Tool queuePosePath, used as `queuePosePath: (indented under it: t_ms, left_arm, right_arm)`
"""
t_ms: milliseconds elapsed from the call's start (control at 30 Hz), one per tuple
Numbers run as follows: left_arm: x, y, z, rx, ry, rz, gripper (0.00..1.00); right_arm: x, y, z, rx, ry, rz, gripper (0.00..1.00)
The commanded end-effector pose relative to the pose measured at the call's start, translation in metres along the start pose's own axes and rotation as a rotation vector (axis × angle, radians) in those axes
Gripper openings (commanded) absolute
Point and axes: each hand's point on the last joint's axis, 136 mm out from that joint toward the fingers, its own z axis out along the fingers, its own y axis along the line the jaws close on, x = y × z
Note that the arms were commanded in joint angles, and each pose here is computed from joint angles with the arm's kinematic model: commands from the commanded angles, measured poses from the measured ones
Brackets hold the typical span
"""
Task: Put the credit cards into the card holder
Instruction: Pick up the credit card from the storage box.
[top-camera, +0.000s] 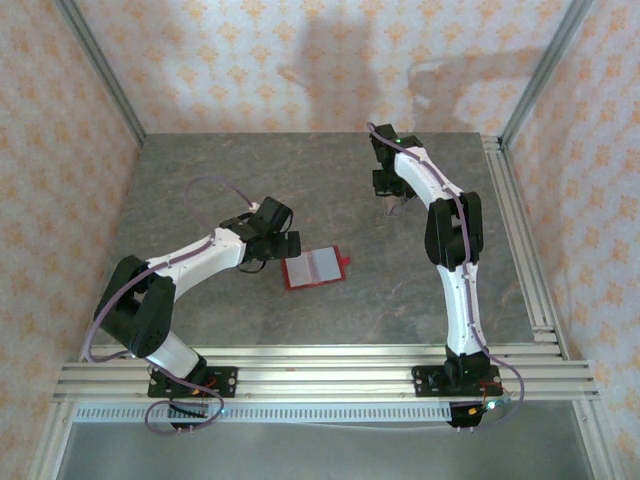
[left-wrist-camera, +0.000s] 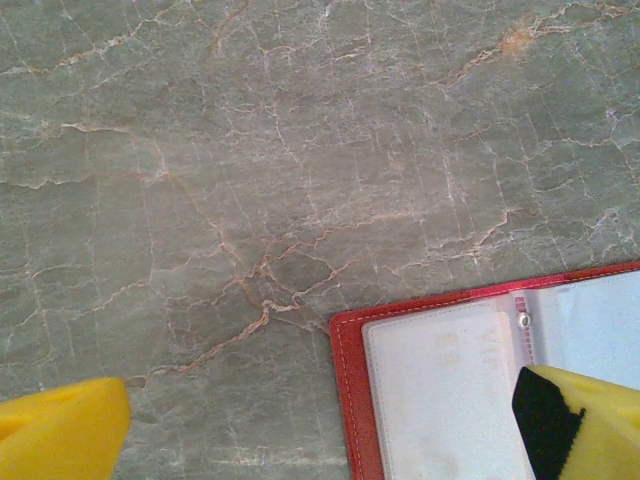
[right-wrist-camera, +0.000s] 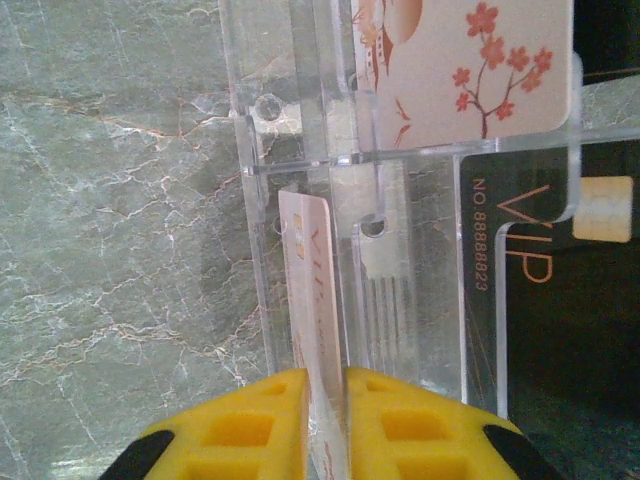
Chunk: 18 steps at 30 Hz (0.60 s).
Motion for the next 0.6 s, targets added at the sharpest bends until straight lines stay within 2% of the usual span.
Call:
queuePosePath:
  t_ms: [0, 100, 367, 567]
  left_arm:
    - [0.003, 0.004, 0.002, -0.017, 0.016, 0.010, 1.00]
    - [0.004, 0.004, 0.003, -0.017, 0.017, 0.010, 1.00]
    - [0.003, 0.003, 0.003, -0.015, 0.016, 0.011, 1.00]
    - [0.001, 0.003, 0.001, -0.016, 0.016, 0.016, 1.00]
  right_arm:
    - [-0.011, -0.003, -0.011, -0.015, -0.033, 0.031, 0.16]
    - [-0.010, -0.003, -0.008, -0.012, -0.024, 0.030, 0.14]
    - [-0.009, -0.003, -0.011, -0.029, -0.020, 0.036, 0.00]
    - [-0.017, 0.000, -0.035, -0.086, -0.054, 0.051, 0.00]
